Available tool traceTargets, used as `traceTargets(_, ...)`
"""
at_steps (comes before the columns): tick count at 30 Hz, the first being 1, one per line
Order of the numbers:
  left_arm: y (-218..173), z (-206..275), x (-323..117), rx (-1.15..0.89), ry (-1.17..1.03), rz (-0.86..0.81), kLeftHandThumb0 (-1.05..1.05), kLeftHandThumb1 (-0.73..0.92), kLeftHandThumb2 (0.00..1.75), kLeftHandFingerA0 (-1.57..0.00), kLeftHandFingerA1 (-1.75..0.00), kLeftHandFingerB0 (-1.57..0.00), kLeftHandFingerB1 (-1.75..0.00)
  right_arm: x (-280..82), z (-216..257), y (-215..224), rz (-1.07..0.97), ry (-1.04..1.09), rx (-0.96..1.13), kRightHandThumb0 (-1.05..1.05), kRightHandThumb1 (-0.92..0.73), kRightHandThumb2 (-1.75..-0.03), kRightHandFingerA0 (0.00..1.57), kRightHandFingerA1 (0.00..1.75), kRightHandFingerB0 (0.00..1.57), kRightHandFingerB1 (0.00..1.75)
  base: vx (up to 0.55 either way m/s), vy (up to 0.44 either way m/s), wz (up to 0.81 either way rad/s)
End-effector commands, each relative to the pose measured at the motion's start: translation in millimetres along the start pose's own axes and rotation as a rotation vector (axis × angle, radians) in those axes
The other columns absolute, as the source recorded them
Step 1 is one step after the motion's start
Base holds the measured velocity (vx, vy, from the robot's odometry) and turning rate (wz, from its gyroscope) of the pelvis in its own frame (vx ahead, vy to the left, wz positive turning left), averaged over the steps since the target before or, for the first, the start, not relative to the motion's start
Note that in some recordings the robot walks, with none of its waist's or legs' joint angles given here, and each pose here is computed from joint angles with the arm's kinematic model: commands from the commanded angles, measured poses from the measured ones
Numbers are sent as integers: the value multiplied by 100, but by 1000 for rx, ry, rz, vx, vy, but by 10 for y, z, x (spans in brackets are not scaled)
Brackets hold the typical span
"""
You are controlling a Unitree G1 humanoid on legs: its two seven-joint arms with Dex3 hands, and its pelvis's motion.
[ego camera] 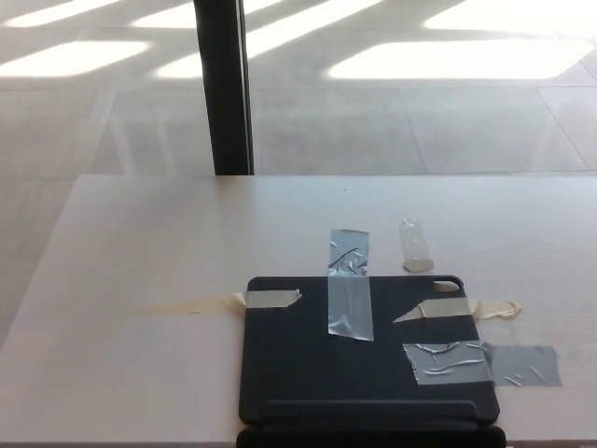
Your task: The robot uses its right hand to open a folded tablet cover kept in the middle of the desk
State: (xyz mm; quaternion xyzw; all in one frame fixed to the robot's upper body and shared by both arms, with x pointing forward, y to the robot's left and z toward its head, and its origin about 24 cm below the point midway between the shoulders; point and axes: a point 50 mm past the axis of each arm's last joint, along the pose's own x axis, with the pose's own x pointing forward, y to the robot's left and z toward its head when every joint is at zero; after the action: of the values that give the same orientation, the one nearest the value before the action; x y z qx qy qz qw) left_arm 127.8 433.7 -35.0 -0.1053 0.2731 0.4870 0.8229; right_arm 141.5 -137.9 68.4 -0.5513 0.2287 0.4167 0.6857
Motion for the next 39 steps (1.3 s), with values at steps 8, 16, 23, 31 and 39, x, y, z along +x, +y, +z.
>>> traceTargets(8,107,42,2,-2,0,37,-51,48,56,-100,-87,-79,-78,-129,-65,-370,-145,-9,56,-71,-41,-79,20,62,6,45,0,0,0)
traceTargets(16,141,37,-3,20,-5,34,-51,48,56,-97,-86,-72,-75,-554,-454,-1172,-464,-49,241,-70,-51,-56,35,49,19,29,0,0,0)
traceTargets(23,170,5,-11,13,-3,20,-54,46,57,-92,-85,-69,-76,-1300,-1150,-1670,-881,-67,599,-64,-49,-55,40,43,26,32,0,0,0)
traceTargets(31,161,-21,-12,3,6,17,-58,32,83,-86,-86,-70,-78,-1614,-2042,-1374,-1305,-160,1187,-54,-38,-73,89,122,37,50,0,0,0)
traceTargets(39,167,-42,-16,19,9,20,-53,47,57,-90,-85,-70,-75,-1774,-2771,-416,-1809,12,1740,-57,-51,-56,43,50,32,41,0,0,0)
